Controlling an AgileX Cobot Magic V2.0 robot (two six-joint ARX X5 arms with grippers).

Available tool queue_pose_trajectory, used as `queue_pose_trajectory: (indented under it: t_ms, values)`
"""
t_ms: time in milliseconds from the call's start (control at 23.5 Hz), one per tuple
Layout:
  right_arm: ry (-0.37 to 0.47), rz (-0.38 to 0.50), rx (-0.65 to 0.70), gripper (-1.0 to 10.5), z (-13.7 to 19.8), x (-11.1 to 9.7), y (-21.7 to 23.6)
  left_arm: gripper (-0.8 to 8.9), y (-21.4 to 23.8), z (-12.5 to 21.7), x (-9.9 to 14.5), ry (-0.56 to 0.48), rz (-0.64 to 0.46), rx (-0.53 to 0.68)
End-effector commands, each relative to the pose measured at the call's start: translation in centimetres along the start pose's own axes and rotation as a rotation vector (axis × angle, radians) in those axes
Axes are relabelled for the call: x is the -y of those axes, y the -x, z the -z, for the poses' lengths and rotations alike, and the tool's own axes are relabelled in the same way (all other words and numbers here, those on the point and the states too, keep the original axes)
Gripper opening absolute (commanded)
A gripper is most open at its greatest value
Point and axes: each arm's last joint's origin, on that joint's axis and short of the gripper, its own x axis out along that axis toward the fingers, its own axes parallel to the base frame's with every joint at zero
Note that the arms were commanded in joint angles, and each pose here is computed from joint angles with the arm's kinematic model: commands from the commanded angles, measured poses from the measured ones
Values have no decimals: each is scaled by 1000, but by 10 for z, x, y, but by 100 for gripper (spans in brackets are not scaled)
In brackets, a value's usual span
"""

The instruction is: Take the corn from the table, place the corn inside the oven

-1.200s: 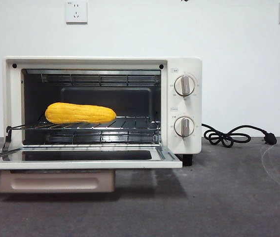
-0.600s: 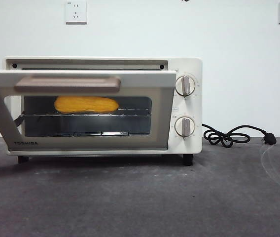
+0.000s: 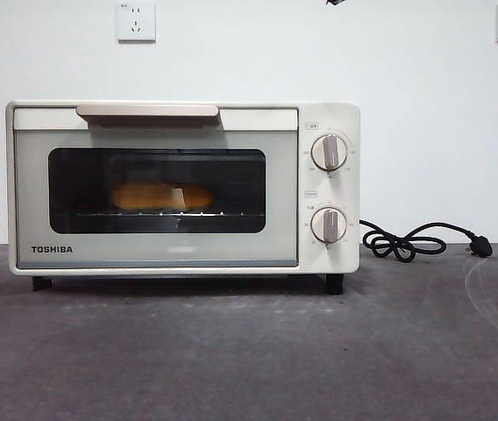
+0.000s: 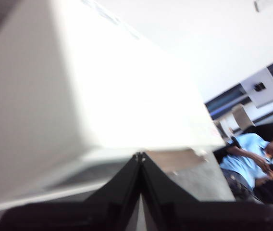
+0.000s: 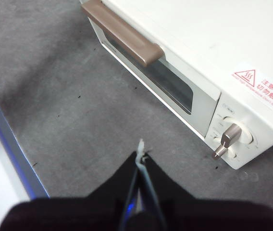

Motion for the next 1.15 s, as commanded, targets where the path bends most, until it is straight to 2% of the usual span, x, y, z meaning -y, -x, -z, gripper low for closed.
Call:
queue_pose_trajectory:
  t_ms: [43,341,596,852,1150]
  values:
    - [10,-3,8,-12,0,-1,2,-8,2,9,11,22,10,-37]
    - [8,-3,8,-12,0,-1,2,-7,9,34,40,-53,25,-142]
    - [-2,-8,-15,-12,2,-2,2,-7,22,58,63,-127,-177,-161]
    - [-18,-16,-55,-12,6,-2,2,-7,42,74,89,-216,-274,-82]
    - [-34,-21,-81,-12,8,-3,2,-7,68,90,110,-266,-413,85]
